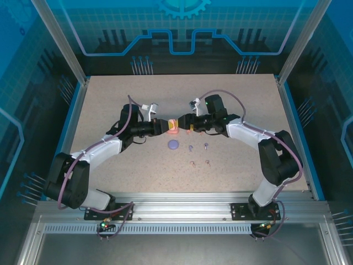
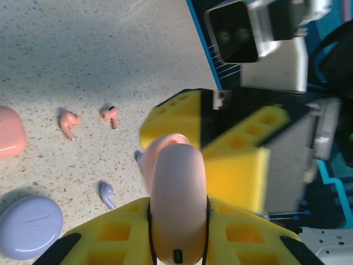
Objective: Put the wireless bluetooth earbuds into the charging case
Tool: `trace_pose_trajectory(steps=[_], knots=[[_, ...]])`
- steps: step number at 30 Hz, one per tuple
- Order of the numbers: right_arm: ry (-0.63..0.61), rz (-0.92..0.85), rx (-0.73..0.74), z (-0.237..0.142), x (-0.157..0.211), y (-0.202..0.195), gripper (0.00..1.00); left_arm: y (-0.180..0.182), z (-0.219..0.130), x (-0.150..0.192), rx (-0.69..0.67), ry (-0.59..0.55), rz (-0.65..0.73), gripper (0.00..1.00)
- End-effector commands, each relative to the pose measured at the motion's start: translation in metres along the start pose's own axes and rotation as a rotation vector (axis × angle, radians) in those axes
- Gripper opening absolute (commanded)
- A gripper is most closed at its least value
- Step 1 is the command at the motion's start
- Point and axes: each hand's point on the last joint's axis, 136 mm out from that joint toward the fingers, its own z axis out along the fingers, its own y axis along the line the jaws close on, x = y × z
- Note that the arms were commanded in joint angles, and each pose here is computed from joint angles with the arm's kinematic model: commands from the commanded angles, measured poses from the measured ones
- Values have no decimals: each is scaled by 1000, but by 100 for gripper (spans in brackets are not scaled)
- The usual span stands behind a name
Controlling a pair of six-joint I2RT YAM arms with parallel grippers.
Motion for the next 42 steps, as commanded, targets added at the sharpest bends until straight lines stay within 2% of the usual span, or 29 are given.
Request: trace_pose_trajectory(steps=[1,10,16,30,42], knots=[[-10,83,29,-1,2,-29,66,-34,-7,-16,84,-27,69,0],[-44,13,-67,-31,-2,15,65,-34,-8,-15,88,-34,66,0],[-35,-26,-167,-31,-4,40,60,-39,-8,-16,115,-38,57,0],[-6,-17,-182,-8,-5,41,47,-47,-11,-19,154,-62,33,0],[-16,-10,-196,-6,-11,44,43,-45,-6,-12,150,-43,29,0]])
